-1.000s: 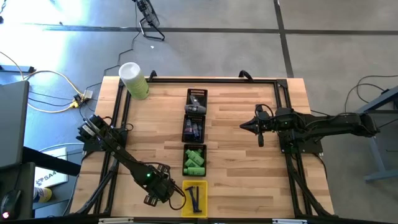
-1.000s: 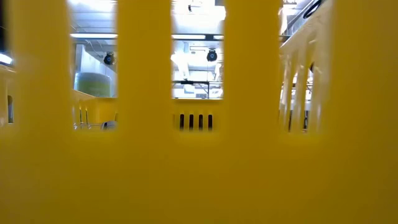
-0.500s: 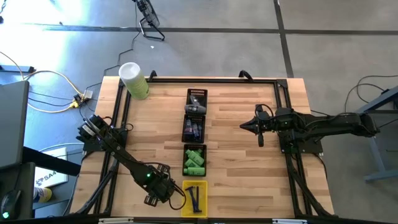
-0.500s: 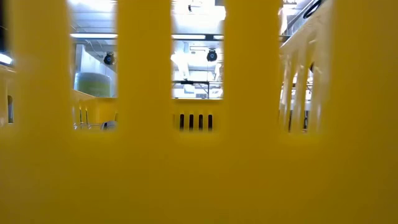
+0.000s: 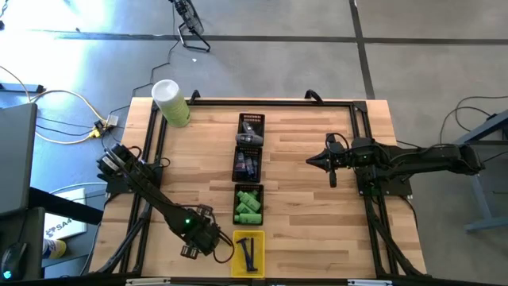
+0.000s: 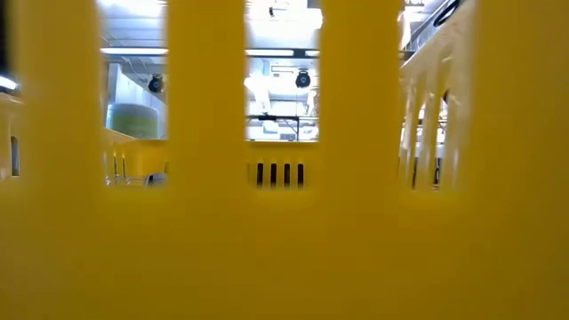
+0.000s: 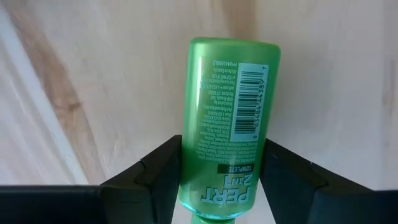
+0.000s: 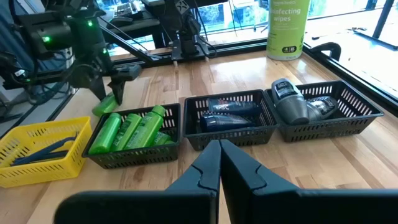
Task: Pick & Place Travel size toiletries
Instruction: Put the green shampoo bottle into the bottom black bin
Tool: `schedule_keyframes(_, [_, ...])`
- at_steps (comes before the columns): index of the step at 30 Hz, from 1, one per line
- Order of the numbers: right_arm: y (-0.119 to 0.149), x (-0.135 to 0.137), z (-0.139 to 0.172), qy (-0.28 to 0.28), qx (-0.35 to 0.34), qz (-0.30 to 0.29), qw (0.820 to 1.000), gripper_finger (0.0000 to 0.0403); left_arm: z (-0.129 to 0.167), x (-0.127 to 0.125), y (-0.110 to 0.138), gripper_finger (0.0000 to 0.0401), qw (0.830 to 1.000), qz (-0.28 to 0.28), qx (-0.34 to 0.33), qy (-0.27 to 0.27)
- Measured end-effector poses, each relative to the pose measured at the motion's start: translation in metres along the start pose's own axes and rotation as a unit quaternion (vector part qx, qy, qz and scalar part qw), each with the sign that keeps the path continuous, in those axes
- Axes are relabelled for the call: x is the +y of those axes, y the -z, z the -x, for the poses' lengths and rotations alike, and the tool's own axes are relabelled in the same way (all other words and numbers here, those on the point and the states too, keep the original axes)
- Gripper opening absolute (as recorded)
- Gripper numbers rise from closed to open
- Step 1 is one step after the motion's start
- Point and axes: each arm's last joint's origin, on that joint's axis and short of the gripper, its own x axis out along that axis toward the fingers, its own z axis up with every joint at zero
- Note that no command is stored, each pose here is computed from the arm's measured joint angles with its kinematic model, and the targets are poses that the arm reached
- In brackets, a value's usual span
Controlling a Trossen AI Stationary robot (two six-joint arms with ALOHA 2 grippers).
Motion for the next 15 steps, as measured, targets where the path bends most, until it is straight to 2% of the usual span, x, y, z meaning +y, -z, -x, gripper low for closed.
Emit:
schedule_keyframes(4, [0.000, 0.000, 0.000, 0.000, 0.000, 0.000, 1.000, 0.0002, 0.009, 0.002, 0.002, 0.0186, 1.000, 0.010, -0.003, -0.005])
schedule_keyframes(11, [0.000, 0.000, 0.000, 0.000, 0.000, 0.002, 1.000, 0.0002, 0.031, 0.008, 0.003, 0.0186, 0.998, 0.017, -0.048, -0.032])
schedule_keyframes(15, [0.000, 0.000, 0.000, -0.005, 0.001, 0.003, 1.000, 0.0002, 0.049, 0.020, 0.000, 0.0186, 0.994, 0.057, -0.087, -0.039])
